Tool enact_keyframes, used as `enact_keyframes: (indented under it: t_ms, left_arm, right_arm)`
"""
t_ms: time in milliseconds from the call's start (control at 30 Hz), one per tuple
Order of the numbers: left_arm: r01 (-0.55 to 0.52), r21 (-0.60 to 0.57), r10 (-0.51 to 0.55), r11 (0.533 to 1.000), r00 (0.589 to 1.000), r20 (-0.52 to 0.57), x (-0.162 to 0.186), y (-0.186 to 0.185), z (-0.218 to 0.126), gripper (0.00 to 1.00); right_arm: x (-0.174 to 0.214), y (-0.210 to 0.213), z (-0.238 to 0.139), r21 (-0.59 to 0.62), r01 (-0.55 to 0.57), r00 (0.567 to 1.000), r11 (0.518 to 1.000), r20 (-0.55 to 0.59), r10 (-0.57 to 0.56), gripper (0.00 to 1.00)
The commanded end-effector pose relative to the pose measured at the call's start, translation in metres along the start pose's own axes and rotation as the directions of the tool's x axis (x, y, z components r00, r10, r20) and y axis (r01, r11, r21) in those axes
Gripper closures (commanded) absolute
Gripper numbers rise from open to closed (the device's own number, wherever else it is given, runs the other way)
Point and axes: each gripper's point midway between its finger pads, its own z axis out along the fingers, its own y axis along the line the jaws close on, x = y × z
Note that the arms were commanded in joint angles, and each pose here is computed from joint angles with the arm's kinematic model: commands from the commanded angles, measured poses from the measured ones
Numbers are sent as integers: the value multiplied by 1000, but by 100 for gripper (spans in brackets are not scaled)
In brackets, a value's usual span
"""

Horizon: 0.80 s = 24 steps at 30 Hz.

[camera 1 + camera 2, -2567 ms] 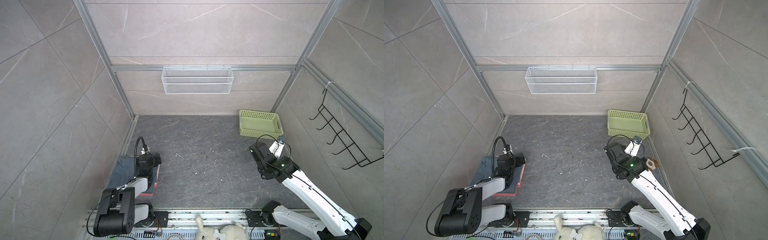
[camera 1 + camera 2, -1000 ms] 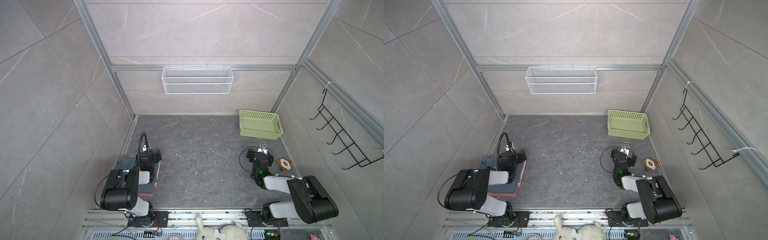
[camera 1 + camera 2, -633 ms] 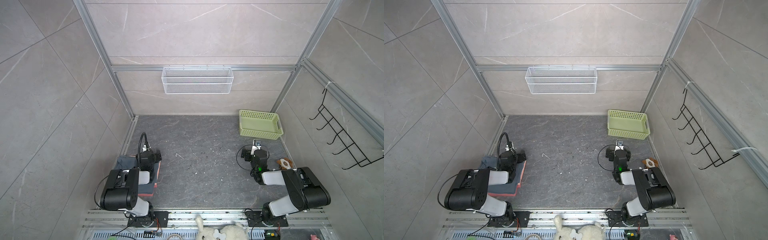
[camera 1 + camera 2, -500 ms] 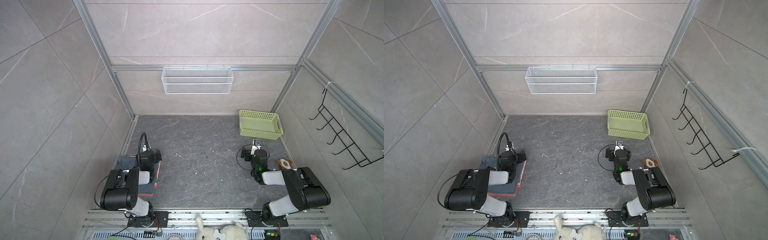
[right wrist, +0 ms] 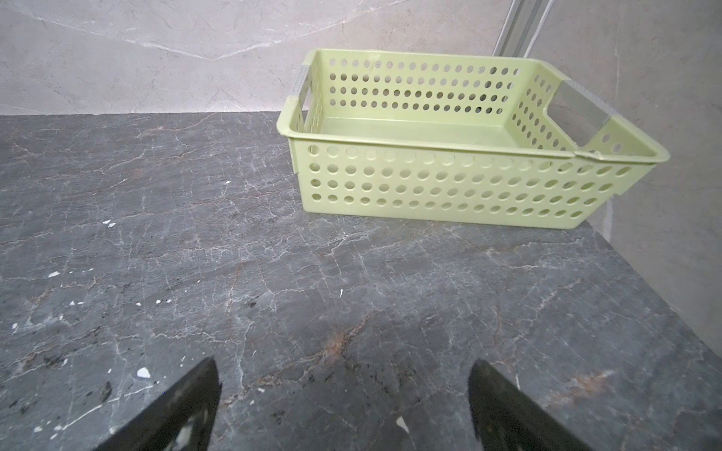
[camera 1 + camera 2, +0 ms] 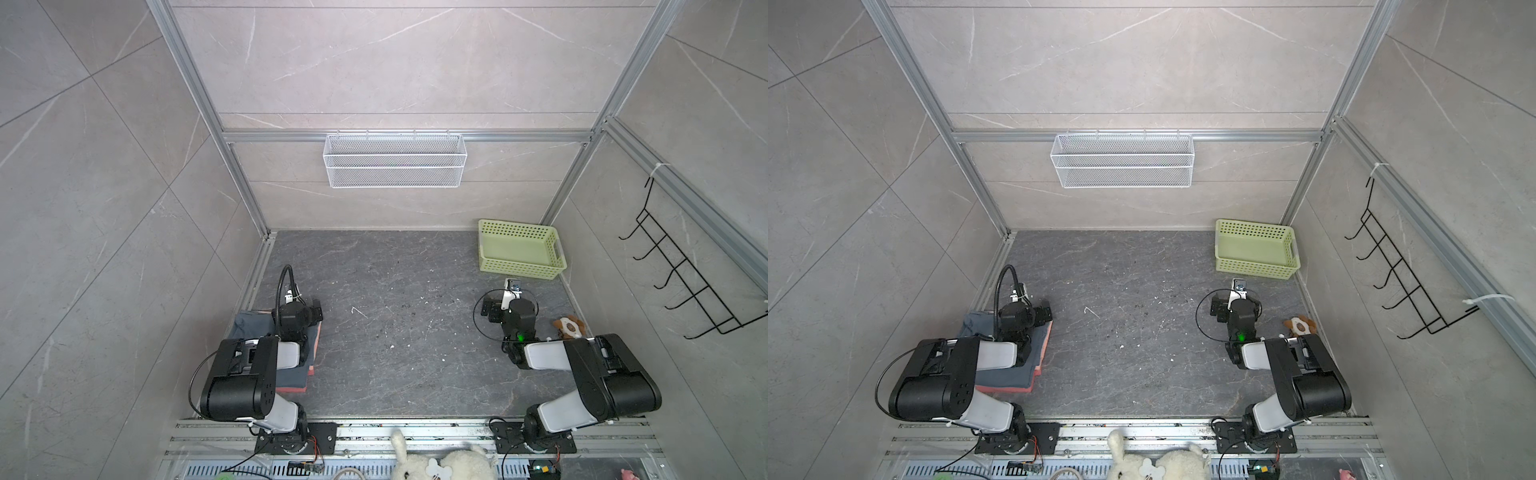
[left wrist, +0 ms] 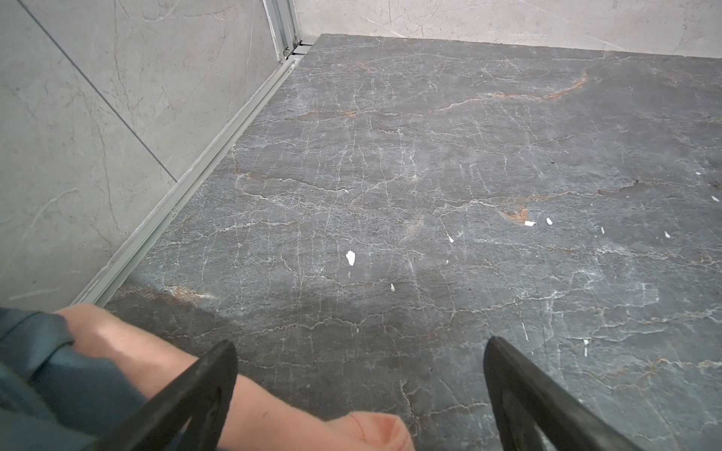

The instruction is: Fold and stack the t-shirts

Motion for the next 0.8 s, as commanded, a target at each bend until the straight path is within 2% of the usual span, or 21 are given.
enact_keyframes:
  t_ms: [0,767]
  left_arm:
    - [11,-8,-11,1000,998,67,-20,3,0,0]
    - [10,-8,-10,1000,998,70,-20,3,0,0]
  right_arm:
    - [-8,1,2,-4,12,1000,1000,21,-12,1]
    - [-9,0,1,-3,13,1000,1000,24,-13,1]
